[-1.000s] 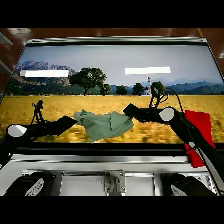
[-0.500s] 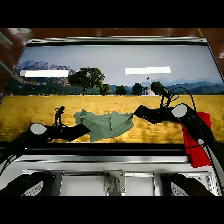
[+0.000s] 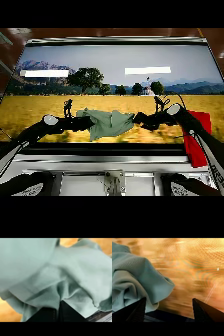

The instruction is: Fold the shirts.

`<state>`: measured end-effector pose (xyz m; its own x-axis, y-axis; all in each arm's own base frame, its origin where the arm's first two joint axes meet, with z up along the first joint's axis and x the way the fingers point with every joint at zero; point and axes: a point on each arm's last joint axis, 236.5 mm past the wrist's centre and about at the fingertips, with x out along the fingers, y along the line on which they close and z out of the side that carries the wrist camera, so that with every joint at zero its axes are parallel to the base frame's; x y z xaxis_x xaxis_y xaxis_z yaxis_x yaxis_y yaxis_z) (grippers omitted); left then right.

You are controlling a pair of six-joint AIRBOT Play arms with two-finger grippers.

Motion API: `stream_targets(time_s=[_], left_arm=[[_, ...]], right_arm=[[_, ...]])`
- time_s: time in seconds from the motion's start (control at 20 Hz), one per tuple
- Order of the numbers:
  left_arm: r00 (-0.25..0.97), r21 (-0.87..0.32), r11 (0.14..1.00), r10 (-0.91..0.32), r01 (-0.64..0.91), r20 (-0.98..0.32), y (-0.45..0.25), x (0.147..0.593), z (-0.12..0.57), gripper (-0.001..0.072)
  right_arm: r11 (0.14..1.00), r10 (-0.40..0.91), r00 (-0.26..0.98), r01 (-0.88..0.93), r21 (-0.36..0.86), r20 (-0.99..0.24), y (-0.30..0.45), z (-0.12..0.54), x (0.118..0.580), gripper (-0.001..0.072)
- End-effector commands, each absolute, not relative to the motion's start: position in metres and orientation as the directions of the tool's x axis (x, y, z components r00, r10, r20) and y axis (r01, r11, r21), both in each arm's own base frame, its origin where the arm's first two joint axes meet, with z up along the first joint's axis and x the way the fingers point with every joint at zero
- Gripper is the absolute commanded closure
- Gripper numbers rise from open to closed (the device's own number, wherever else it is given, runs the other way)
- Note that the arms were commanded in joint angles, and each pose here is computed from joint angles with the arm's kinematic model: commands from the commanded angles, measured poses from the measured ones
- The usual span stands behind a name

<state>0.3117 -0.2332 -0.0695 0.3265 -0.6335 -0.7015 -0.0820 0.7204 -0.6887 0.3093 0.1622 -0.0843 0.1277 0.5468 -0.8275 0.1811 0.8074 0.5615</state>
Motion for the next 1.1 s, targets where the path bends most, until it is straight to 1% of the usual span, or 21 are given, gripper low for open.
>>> stream_targets(time_s=[0.0, 0.15, 0.2, 0.25, 0.3, 0.35, 0.4, 0.5, 0.55, 0.65, 0.75, 0.85, 0.95, 1.05], left_arm=[[0.338, -0.707, 0.706, -0.659, -0.029, -0.672, -0.244, 0.325, -0.051, 0.0662], [0.342, -0.711, 0.703, -0.668, -0.002, -0.661, -0.247, 0.329, -0.043, 0.0663], [0.344, -0.710, 0.704, -0.668, 0.007, -0.660, -0.247, 0.330, -0.042, 0.0663], [0.345, -0.711, 0.703, -0.669, 0.006, -0.658, -0.246, 0.330, -0.041, 0.0663], [0.349, -0.713, 0.701, -0.669, 0.004, -0.656, -0.244, 0.331, -0.040, 0.0663], [0.362, -0.715, 0.699, -0.667, 0.001, -0.651, -0.239, 0.335, -0.036, 0.0663], [0.391, -0.715, 0.699, -0.662, 0.013, -0.639, -0.232, 0.341, -0.028, 0.0664], [0.477, -0.705, 0.705, -0.644, 0.068, -0.598, -0.209, 0.357, 0.003, 0.0664], [0.530, -0.691, 0.715, -0.629, 0.107, -0.569, -0.194, 0.366, 0.029, 0.0664], [0.635, -0.661, 0.723, -0.610, 0.200, -0.475, -0.167, 0.379, 0.098, 0.0664], [0.724, -0.610, 0.720, -0.608, 0.331, -0.326, -0.152, 0.377, 0.194, 0.0664], [0.779, -0.520, 0.717, -0.610, 0.464, -0.146, -0.149, 0.355, 0.297, 0.0664], [0.790, -0.411, 0.713, -0.613, 0.567, 0.026, -0.149, 0.319, 0.388, 0.0664], [0.789, -0.303, 0.734, -0.602, 0.608, 0.125, -0.145, 0.286, 0.444, 0.0663]], right_arm=[[0.751, 0.613, 0.117, 0.222, 0.622, -0.782, 0.178, -0.092, 0.314, 0.0029], [0.685, 0.666, 0.138, 0.278, 0.674, -0.733, 0.195, -0.098, 0.323, 0.0032], [0.681, 0.670, 0.129, 0.284, 0.675, -0.731, 0.203, -0.103, 0.321, 0.0110], [0.689, 0.670, 0.112, 0.276, 0.671, -0.734, 0.212, -0.108, 0.317, 0.0262], [0.701, 0.665, 0.104, 0.255, 0.666, -0.740, 0.219, -0.111, 0.314, 0.0475], [0.703, 0.667, 0.100, 0.243, 0.669, -0.738, 0.223, -0.109, 0.312, 0.0651], [0.700, 0.673, 0.103, 0.230, 0.676, -0.732, 0.224, -0.104, 0.312, 0.0653], [0.711, 0.677, 0.145, 0.124, 0.692, -0.721, 0.216, -0.077, 0.325, 0.0653], [0.719, 0.672, 0.195, 0.061, 0.693, -0.714, 0.207, -0.054, 0.337, 0.0654], [0.727, 0.665, 0.345, -0.095, 0.680, -0.662, 0.189, 0.018, 0.367, 0.0654], [0.717, 0.666, 0.526, -0.255, 0.648, -0.529, 0.177, 0.123, 0.389, 0.0654], [0.706, 0.665, 0.666, -0.412, 0.575, -0.339, 0.172, 0.242, 0.387, 0.0654], [0.693, 0.666, 0.731, -0.531, 0.487, -0.151, 0.170, 0.348, 0.360, 0.0654], [0.698, 0.656, 0.755, -0.601, 0.389, -0.011, 0.165, 0.425, 0.324, 0.0654]])
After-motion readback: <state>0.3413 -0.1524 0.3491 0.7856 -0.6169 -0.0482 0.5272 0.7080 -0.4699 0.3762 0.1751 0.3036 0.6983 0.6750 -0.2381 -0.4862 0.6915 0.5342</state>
